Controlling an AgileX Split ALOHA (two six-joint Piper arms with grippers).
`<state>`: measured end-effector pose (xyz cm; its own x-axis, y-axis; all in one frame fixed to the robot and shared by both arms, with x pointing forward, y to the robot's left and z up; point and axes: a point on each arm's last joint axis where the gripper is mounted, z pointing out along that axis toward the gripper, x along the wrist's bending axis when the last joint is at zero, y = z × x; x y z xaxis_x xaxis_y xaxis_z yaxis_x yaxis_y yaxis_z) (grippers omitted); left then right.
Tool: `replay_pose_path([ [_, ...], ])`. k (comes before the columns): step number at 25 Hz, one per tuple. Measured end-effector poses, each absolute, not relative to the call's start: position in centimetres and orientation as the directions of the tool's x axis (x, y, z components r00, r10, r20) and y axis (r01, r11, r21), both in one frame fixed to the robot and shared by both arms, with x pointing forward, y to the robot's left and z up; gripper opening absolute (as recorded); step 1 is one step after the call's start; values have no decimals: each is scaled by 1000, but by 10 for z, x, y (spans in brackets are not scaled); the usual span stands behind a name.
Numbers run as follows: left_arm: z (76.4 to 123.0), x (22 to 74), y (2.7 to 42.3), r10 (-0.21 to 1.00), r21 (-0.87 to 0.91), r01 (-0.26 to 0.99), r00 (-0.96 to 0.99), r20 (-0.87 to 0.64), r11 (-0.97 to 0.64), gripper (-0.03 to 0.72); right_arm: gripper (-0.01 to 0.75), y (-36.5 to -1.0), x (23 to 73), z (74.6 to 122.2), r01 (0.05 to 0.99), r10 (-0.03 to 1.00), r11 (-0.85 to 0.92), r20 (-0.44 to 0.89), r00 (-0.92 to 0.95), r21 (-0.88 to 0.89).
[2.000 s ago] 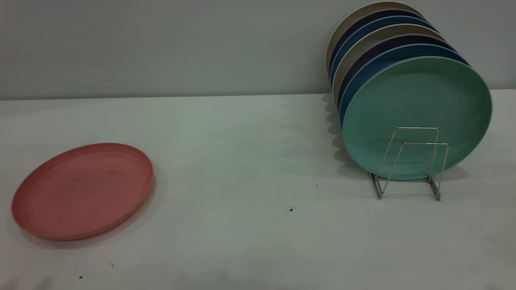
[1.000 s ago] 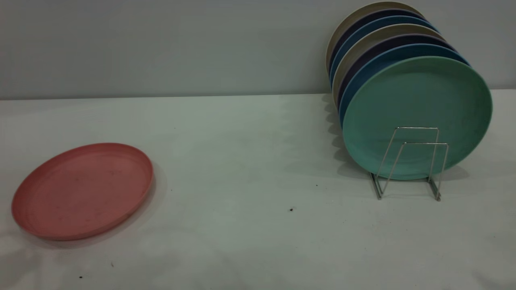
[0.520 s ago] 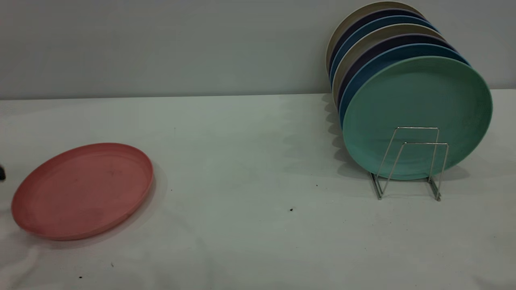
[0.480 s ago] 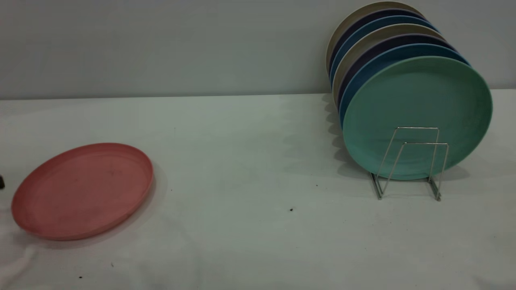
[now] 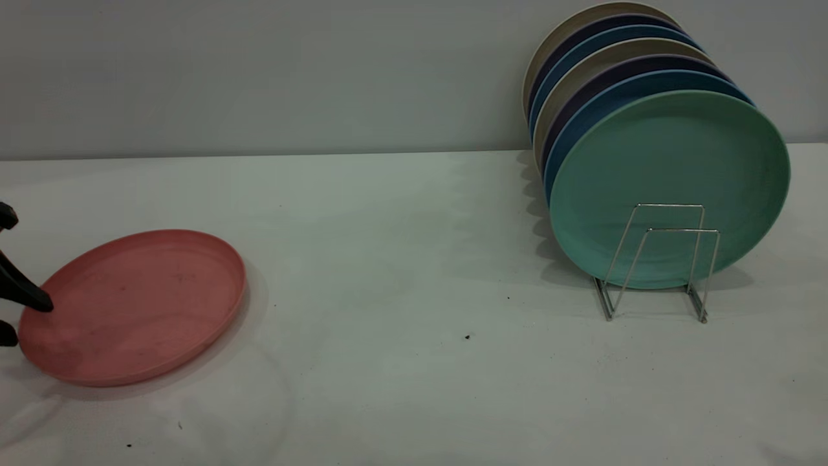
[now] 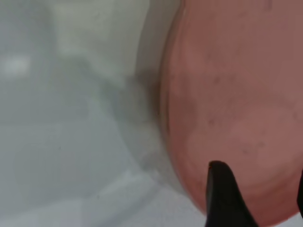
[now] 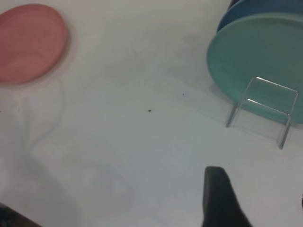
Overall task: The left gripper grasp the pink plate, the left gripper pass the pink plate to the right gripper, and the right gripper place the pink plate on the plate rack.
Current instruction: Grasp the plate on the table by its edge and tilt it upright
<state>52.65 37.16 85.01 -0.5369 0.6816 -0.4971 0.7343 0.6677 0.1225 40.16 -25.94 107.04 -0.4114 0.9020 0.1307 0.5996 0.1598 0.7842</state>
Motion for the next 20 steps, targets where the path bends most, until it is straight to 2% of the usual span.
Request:
replay_pose_path([
  [5, 858, 527, 378, 697, 177, 709, -558, -452, 682, 406, 431, -260, 402, 1071, 595, 904, 157, 128, -408, 788],
  [20, 826, 518, 377, 679, 55, 723, -617, -397, 689, 406, 431, -260, 402, 1071, 594, 905, 157, 127, -407, 789],
])
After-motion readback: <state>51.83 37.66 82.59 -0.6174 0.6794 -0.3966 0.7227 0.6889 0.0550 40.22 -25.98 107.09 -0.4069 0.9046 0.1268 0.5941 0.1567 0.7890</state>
